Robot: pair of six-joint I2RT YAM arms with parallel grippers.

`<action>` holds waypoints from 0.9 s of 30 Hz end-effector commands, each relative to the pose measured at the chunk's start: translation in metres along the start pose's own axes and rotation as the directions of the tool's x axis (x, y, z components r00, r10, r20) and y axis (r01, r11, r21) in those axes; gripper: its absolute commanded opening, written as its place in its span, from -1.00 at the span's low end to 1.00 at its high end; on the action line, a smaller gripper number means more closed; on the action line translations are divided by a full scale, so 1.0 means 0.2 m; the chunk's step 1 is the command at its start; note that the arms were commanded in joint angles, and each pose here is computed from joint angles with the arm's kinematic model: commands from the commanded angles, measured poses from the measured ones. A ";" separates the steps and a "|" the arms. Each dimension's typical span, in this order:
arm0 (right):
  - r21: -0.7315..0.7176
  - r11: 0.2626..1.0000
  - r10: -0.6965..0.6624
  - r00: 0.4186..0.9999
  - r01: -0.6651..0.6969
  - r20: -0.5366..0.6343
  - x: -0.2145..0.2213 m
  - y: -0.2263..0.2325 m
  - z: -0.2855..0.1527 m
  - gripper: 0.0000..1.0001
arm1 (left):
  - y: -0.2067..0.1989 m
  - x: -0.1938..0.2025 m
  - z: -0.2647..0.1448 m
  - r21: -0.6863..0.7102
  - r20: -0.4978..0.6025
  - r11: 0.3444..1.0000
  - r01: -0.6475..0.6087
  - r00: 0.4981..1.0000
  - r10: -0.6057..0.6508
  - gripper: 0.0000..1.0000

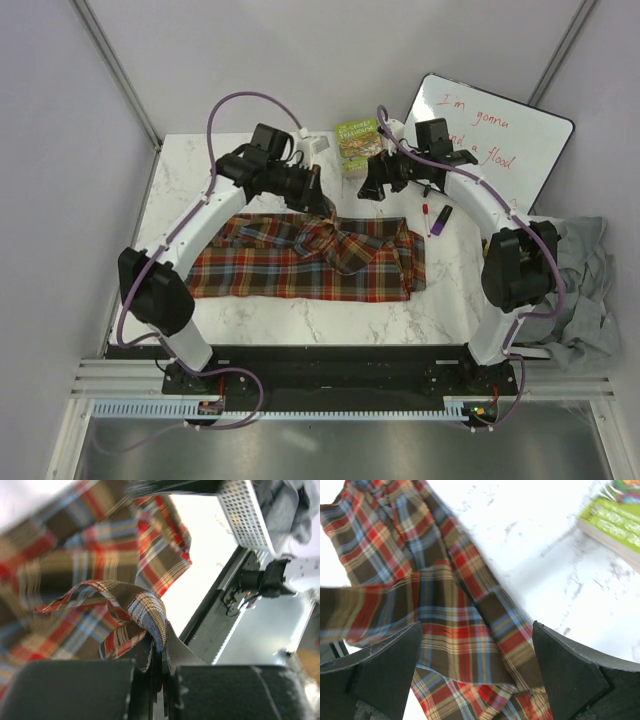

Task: Fold and stack the long sleeve shirts
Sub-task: Fold the shirt

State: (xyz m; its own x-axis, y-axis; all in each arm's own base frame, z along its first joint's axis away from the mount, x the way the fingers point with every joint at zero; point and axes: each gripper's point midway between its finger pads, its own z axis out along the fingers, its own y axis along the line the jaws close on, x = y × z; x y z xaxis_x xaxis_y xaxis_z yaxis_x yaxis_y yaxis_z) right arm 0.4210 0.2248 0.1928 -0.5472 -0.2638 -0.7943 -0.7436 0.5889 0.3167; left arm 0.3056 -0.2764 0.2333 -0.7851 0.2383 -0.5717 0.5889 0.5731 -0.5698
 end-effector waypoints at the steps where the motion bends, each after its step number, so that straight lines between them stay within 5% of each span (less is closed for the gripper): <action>1: -0.008 1.000 0.016 1.000 -0.016 0.014 -0.04 -0.06 -0.07 0.96 | -0.21 -0.10 0.05 0.074 -0.022 0.961 -0.265 0.963 0.268 -0.96; 7: 0.010 1.000 0.010 1.000 -0.010 0.000 -0.01 -0.11 -0.13 0.96 | -0.41 -0.09 0.12 0.182 -0.042 0.906 -0.383 0.917 0.396 -0.96; 14: -0.001 1.000 0.003 1.000 -0.003 -0.016 0.02 -0.10 -0.14 0.96 | -0.39 0.02 0.07 0.213 -0.107 0.874 -0.436 0.879 0.464 -0.96; 27: -0.037 0.999 0.014 0.999 -0.016 -0.034 0.05 -0.07 -0.13 0.96 | 0.25 0.24 -0.23 0.006 -0.213 0.927 -0.375 0.905 0.368 -0.97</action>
State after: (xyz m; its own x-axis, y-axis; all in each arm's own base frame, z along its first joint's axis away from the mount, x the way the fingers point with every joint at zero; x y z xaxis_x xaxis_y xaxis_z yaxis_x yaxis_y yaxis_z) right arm 0.4161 0.1888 0.1762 -0.6086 -0.2826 -0.7415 -0.7158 0.5987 0.3593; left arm 0.2907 -0.2310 0.2126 -0.6010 0.5421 -0.5873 0.7978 0.4508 -0.4003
